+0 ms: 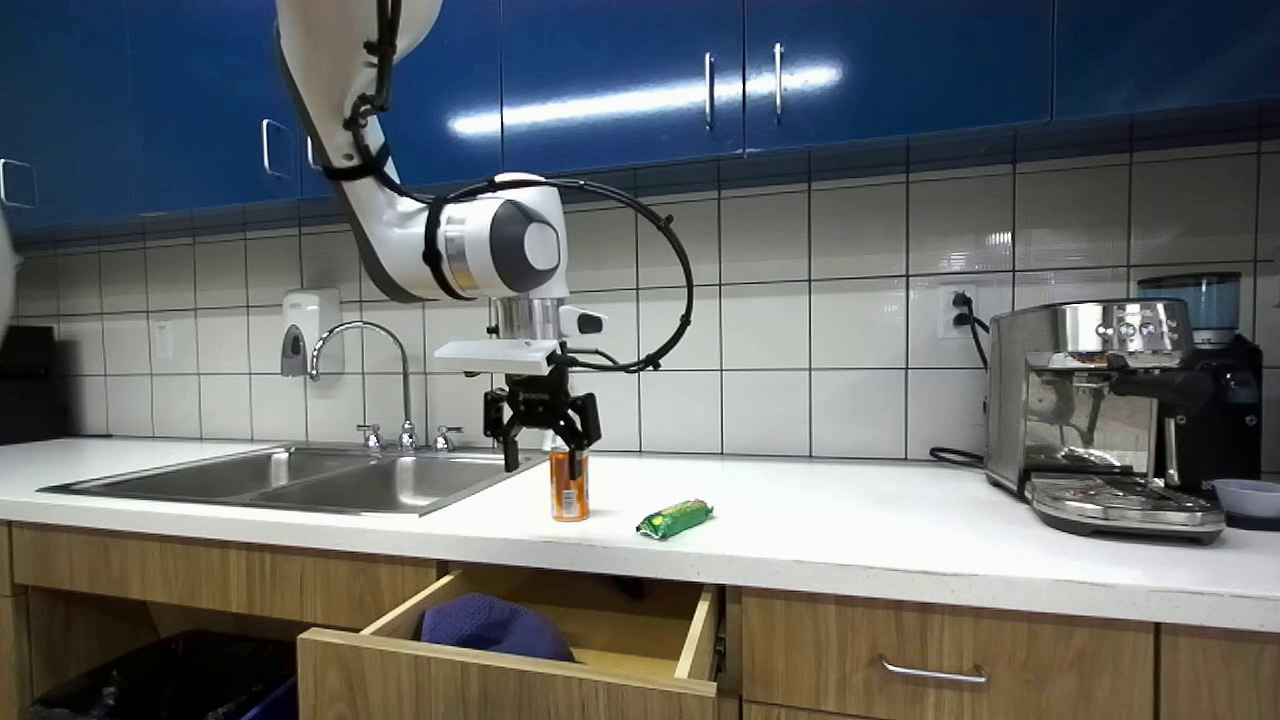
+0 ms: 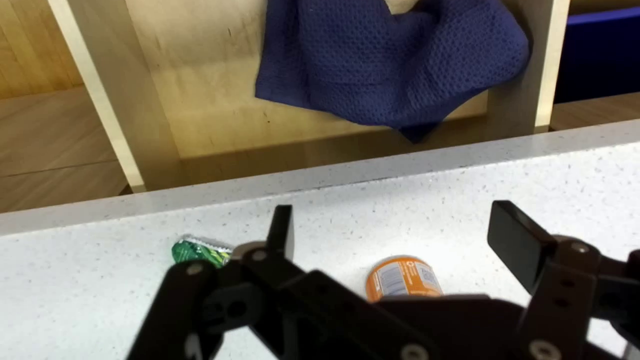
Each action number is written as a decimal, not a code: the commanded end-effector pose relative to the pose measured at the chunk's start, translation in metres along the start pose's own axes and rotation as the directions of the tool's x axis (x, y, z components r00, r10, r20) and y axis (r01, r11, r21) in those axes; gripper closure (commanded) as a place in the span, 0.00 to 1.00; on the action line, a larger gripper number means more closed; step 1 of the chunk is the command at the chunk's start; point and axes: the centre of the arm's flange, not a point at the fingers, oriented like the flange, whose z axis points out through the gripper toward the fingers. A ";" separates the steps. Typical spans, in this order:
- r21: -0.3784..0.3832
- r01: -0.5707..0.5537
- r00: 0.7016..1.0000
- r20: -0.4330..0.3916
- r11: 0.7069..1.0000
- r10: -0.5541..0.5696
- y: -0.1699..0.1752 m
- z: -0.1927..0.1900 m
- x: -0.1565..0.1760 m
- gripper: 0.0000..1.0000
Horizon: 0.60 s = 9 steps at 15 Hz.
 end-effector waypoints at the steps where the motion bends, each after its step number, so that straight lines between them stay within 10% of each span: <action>1: -0.004 0.014 0.999 -0.037 1.000 -0.015 -0.004 -0.010 0.025 0.00; 9: 0.001 0.031 0.996 -0.085 1.000 -0.030 -0.009 -0.018 0.060 0.00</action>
